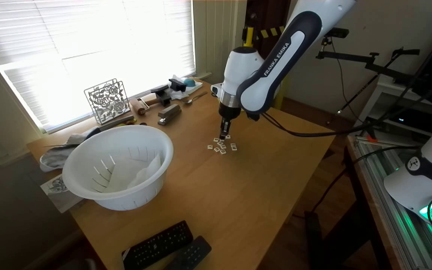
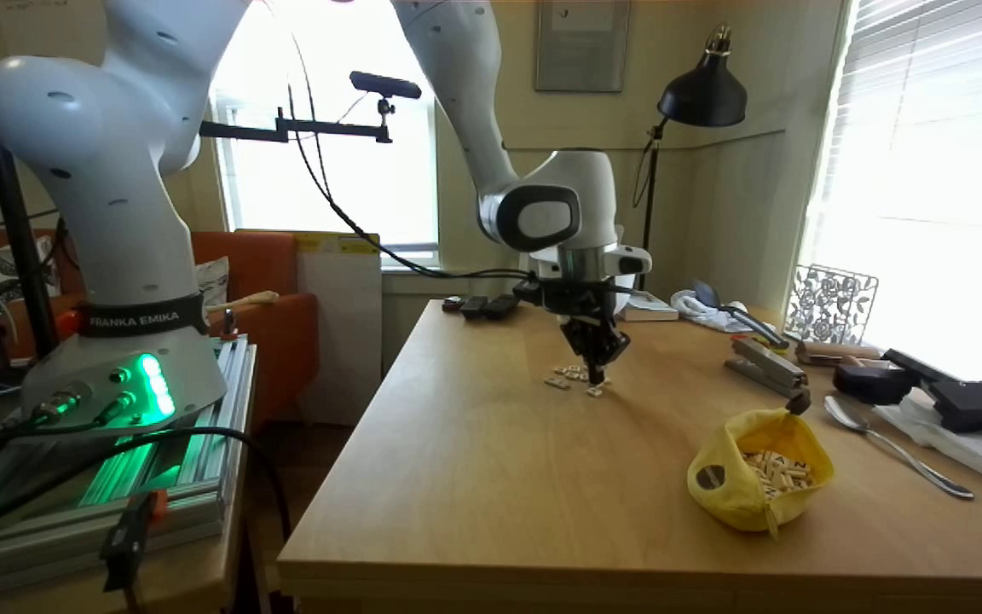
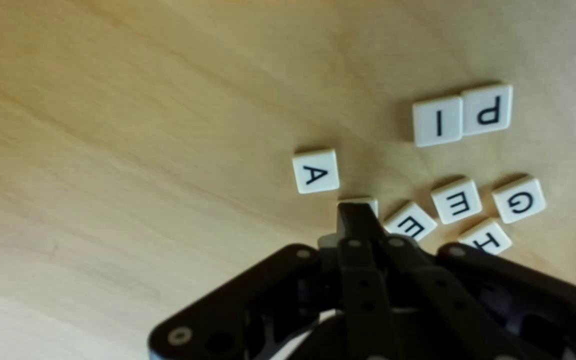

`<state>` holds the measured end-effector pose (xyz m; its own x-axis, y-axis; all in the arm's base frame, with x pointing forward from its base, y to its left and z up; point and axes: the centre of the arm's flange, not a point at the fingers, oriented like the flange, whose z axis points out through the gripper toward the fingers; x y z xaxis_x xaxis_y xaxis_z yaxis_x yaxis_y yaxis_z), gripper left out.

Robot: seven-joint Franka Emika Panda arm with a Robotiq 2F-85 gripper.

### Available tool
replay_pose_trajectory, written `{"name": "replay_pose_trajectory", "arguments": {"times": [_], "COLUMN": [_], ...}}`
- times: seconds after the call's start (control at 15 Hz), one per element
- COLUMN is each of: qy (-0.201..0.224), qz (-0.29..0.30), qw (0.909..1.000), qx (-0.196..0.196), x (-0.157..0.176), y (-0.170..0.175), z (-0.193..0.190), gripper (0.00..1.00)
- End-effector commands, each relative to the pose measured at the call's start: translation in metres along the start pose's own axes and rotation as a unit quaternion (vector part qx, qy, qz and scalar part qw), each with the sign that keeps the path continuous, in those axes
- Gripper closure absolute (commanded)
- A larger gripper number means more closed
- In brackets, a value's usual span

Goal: Align the blocks on the table

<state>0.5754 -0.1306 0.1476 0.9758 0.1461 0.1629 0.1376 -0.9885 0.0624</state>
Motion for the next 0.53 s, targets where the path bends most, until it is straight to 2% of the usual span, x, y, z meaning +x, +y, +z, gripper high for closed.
{"name": "replay_pose_trajectory", "arguments": {"times": [0.0,0.47], "qy": [0.003,-0.008], "qz": [-0.001,-0.007], "qw": [1.0000,0.9999], "qx": [0.002,0.004], "x": [0.0070,0.0024], "y": [0.0021,0.0019], "z": [0.0069,0.0096], "gripper": [1.00,1.00]}}
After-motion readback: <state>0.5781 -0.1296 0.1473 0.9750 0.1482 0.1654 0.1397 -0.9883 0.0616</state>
